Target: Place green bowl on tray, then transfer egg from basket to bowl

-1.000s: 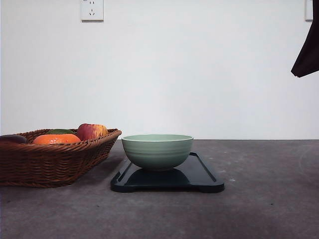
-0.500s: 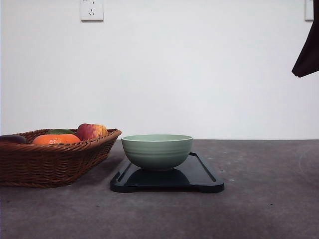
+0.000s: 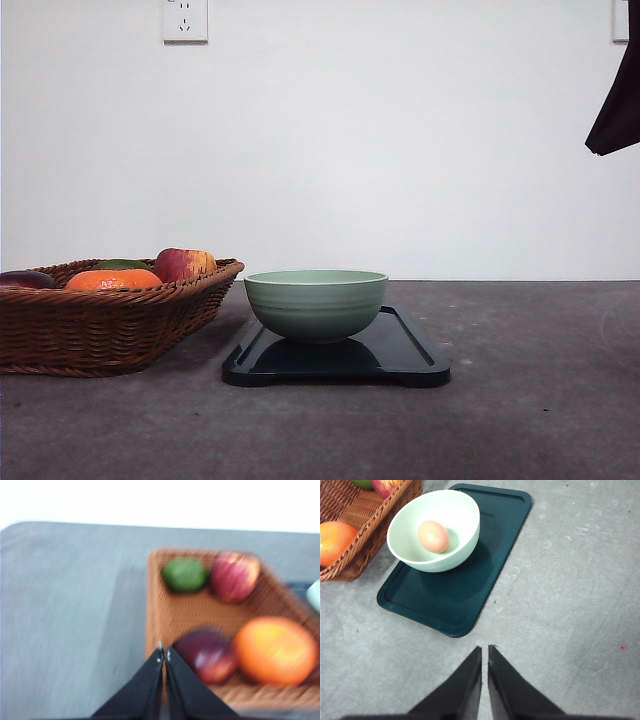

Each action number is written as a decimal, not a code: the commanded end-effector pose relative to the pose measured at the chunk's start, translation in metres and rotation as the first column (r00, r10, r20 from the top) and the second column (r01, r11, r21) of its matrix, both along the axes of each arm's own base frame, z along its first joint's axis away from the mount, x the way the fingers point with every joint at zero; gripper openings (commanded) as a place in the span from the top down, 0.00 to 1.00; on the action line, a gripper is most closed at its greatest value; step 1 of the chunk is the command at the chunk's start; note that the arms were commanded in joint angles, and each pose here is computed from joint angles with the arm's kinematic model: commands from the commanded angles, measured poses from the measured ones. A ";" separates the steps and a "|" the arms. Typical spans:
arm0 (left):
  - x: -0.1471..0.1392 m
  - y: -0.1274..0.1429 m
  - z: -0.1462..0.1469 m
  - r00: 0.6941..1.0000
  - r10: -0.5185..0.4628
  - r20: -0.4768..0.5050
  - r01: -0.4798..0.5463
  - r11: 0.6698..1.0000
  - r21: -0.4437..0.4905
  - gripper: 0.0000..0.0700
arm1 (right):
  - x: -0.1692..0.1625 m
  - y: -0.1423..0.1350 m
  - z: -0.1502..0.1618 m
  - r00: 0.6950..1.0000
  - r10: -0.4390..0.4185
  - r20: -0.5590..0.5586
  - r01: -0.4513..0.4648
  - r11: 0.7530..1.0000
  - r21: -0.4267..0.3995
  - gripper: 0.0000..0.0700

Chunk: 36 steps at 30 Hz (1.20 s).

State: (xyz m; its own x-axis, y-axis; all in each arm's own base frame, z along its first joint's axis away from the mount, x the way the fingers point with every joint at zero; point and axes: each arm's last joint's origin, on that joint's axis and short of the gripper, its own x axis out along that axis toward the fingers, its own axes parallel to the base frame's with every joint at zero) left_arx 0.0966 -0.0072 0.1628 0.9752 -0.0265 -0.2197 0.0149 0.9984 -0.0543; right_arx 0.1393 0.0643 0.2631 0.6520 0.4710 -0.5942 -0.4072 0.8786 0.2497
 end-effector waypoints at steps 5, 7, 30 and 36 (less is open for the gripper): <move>-0.001 0.004 -0.014 0.998 0.038 0.041 -0.039 0.999 0.013 1.00 | 0.001 0.001 0.003 1.000 0.010 0.017 -0.010 1.000 0.001 0.98; -0.001 0.004 -0.011 0.996 0.042 0.072 -0.045 0.998 0.033 1.00 | 0.001 0.001 0.003 1.000 0.010 0.018 -0.010 1.000 0.001 0.98; 0.000 0.004 -0.008 0.994 0.037 0.098 -0.042 0.998 0.049 1.00 | 0.001 0.001 0.003 1.000 0.010 0.018 -0.010 1.000 0.001 0.98; 0.000 0.004 -0.008 0.994 0.037 0.098 -0.042 0.998 0.049 1.00 | -0.002 -0.008 0.004 0.989 -0.045 0.138 0.062 0.991 -0.119 0.98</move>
State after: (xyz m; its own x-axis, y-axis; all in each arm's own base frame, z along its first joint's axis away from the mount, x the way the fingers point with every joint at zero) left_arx 0.0952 -0.0027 0.1604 0.9933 0.0225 -0.1137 -0.0238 0.9997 -0.0101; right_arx 0.1375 0.0577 0.2658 0.7272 0.3861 -0.5676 -0.3774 0.9155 0.1393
